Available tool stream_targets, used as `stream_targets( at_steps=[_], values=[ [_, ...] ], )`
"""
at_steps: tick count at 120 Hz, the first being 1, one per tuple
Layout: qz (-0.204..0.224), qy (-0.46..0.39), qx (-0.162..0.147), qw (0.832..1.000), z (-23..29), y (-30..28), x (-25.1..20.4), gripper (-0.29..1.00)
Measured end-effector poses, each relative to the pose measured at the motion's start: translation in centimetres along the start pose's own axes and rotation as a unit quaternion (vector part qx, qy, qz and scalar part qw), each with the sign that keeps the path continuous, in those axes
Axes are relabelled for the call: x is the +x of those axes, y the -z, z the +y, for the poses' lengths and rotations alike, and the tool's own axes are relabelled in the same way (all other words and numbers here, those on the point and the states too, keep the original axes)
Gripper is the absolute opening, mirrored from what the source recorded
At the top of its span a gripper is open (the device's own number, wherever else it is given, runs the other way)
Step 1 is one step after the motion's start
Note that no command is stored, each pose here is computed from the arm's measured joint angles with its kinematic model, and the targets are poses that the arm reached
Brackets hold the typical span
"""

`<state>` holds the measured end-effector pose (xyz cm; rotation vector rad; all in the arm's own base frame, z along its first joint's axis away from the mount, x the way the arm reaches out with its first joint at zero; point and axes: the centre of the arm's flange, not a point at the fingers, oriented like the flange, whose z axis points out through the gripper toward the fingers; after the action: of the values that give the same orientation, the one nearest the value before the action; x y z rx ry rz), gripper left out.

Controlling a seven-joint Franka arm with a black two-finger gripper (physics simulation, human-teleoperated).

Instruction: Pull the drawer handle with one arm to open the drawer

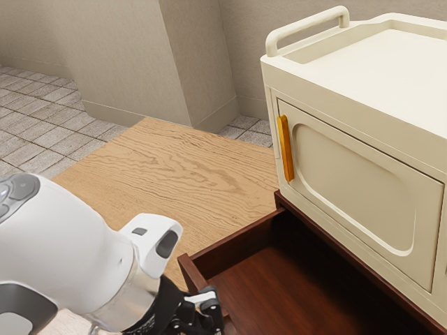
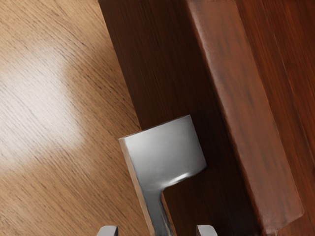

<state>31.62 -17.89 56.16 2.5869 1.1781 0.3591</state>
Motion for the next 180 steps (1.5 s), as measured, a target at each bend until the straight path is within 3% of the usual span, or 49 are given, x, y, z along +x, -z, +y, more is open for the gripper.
stream_targets(
  at_steps=[60, 66, 82, 97, 107, 117, 131, 149, 180],
  values=[
    [0.063, -0.045, -0.019, 0.997, 1.3, 4.2, -1.0, 0.17],
    [0.072, -0.03, -0.029, 0.997, 2.3, 6.6, 0.4, 0.18],
    [0.082, 0.096, -0.036, 0.991, 8.3, 16.5, 10.0, 0.42],
    [0.066, 0.246, -0.002, 0.967, 7.5, 21.0, 19.6, 0.55],
    [0.07, 0.323, 0.062, 0.942, 4.0, 19.4, 25.0, 0.6],
    [0.056, 0.364, 0.12, 0.922, 1.8, 14.7, 27.7, 0.63],
    [0.041, 0.384, 0.162, 0.908, 0.3, 10.9, 28.2, 0.66],
    [0.031, 0.395, 0.192, 0.898, -0.5, 8.3, 28.0, 0.68],
    [0.005, 0.406, 0.18, 0.896, -0.7, 8.3, 28.0, 0.7]
  ],
)
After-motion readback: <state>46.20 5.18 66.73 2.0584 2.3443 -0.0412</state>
